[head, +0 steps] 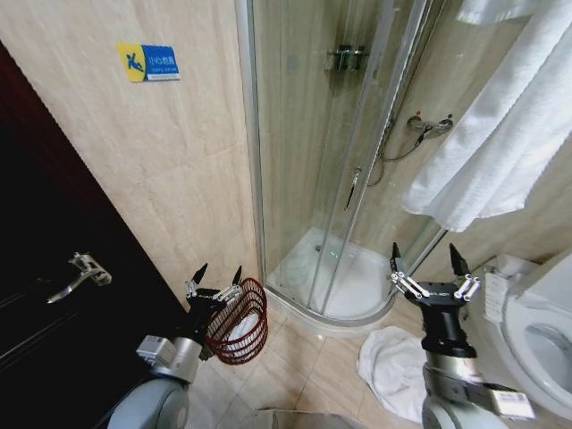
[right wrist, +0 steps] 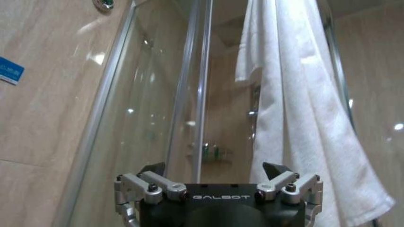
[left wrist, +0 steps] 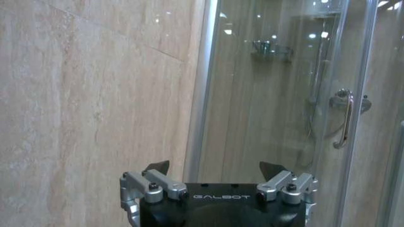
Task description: Discard the used towel into the hamper.
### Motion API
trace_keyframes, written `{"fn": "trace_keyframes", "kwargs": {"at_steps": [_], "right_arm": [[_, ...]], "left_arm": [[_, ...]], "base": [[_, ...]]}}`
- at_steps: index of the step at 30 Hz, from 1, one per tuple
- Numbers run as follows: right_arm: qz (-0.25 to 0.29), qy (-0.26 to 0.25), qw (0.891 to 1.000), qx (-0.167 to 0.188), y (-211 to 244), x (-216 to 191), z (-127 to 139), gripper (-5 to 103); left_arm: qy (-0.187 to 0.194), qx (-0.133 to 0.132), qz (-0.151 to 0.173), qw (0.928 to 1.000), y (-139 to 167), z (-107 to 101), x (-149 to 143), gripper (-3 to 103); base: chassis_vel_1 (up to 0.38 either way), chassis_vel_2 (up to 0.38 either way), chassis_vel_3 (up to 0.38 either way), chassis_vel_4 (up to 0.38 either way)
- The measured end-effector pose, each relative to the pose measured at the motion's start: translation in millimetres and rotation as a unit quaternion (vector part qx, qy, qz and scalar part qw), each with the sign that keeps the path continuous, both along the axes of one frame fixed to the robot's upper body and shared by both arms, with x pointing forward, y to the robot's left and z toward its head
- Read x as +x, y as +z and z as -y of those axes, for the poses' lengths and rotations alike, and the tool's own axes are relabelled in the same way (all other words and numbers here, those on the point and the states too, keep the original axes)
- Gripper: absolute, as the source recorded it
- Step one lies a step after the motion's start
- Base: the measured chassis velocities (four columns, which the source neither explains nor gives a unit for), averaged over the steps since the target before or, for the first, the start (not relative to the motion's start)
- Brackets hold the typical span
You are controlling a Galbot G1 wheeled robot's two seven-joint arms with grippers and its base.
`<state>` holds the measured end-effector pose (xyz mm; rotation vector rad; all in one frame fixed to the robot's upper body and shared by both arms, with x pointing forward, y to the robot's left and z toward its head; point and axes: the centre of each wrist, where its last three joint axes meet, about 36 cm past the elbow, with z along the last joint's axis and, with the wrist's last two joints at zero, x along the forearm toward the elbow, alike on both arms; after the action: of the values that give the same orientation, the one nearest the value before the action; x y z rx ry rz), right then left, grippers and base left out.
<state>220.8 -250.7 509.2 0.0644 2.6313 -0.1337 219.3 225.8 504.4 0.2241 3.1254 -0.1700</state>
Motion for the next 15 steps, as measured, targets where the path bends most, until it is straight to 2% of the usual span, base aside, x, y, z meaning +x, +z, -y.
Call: {"fn": "trace_keyframes", "kwargs": {"at_steps": [4,9,15], "right_arm": [[0.016,-0.022,1.0,-0.012,4.5,0.5,15.6,100],[0.017,-0.028,0.999,-0.01,5.0,-0.6,19.1,100],[0.019,-0.028,0.999,-0.009,3.6,-2.3,18.0,100]], "left_arm": [[0.0,0.0,0.0,1.0,0.0,0.0,0.0,97],[0.0,0.0,0.0,1.0,0.0,0.0,0.0,97],[0.0,0.0,0.0,1.0,0.0,0.0,0.0,97]], "base": [[0.0,0.0,0.0,0.0],[-0.013,-0.009,0.009,0.006],[-0.112,-0.101,0.105,0.111]]}}
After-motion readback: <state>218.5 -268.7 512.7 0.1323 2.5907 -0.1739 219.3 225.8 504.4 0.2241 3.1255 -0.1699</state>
